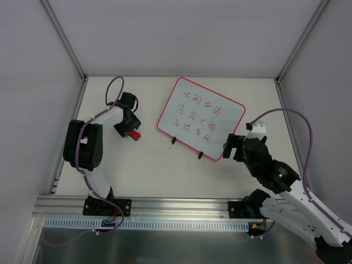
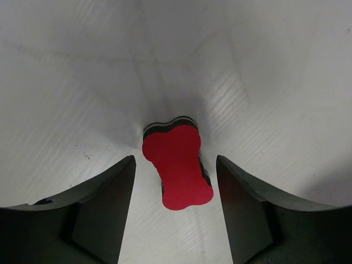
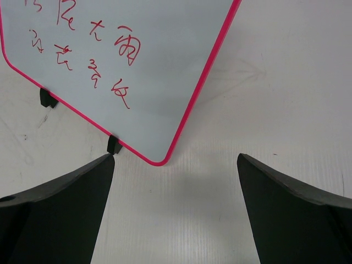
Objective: Erase the whiteboard
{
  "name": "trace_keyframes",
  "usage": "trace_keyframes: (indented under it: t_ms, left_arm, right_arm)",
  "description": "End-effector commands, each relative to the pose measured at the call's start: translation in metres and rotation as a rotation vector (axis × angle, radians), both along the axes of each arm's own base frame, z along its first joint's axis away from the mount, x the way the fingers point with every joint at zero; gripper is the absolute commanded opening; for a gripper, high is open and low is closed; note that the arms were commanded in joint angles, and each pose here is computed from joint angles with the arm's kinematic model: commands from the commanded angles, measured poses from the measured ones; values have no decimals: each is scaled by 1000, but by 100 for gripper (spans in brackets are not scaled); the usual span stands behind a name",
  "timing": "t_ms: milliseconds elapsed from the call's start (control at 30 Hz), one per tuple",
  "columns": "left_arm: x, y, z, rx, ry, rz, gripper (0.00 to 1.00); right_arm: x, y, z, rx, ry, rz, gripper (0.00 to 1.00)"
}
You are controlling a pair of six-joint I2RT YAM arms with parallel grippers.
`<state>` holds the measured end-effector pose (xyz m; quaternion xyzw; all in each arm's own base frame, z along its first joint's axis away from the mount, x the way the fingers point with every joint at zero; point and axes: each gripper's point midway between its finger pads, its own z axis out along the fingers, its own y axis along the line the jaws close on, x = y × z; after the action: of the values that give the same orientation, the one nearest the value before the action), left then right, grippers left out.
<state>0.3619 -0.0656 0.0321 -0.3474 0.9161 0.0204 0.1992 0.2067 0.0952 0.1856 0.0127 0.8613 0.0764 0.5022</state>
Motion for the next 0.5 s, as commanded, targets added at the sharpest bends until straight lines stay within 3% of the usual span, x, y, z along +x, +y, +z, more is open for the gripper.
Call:
trace_keyframes:
  t_ms: [0, 467]
  left_arm:
    - [2, -3, -1, 10, 20, 18, 59]
    - [-1, -5, -3, -1, 37, 23, 49]
  right_arm:
    - [1, -5, 1, 0, -17, -15, 99]
    - [0, -9, -4, 39, -14, -59, 99]
